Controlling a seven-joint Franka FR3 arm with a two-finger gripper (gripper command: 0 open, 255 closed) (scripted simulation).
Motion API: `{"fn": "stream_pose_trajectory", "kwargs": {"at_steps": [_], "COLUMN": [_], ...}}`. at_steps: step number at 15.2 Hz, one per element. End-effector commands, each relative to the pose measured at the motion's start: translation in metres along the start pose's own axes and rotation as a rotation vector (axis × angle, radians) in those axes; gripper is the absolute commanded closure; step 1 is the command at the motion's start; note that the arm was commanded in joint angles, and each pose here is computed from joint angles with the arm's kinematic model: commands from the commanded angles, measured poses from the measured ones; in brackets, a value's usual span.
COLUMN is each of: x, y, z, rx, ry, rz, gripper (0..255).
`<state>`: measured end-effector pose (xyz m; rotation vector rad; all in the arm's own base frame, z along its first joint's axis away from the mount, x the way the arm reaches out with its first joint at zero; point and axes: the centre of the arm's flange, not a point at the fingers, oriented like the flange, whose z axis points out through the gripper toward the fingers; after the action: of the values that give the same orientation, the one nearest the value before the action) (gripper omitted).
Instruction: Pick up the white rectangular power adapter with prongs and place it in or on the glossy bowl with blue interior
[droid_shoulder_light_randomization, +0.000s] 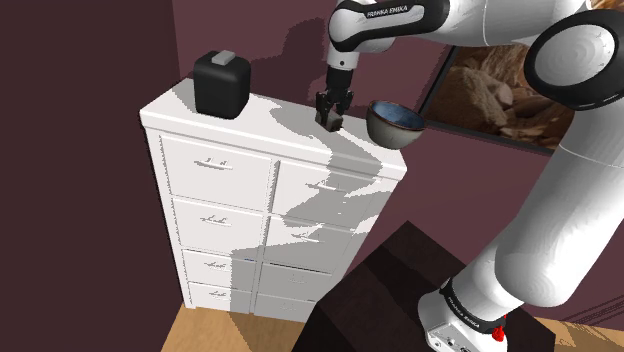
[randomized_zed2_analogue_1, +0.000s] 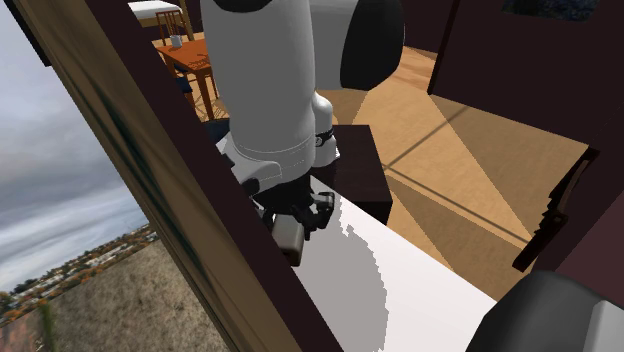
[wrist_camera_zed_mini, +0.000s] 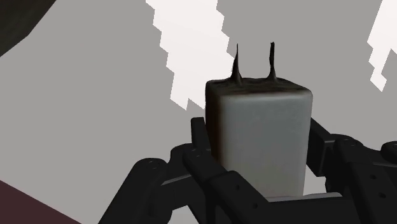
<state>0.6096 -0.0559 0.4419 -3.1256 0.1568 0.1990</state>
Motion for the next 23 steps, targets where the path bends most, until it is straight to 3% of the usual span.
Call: {"fn": "stream_pose_trajectory", "kwargs": {"at_steps": [1,5,23], "x": [0.000,0.000,-0.012], "y": [0.000,0.000,0.000], "z": [0.002,0.003,-0.091], "rx": [0.000,0.000,0.000], "ry": [-0.005,-0.005,-0.005], "rz": [0.000,0.000,0.000], "gripper": [255,255,255]}}
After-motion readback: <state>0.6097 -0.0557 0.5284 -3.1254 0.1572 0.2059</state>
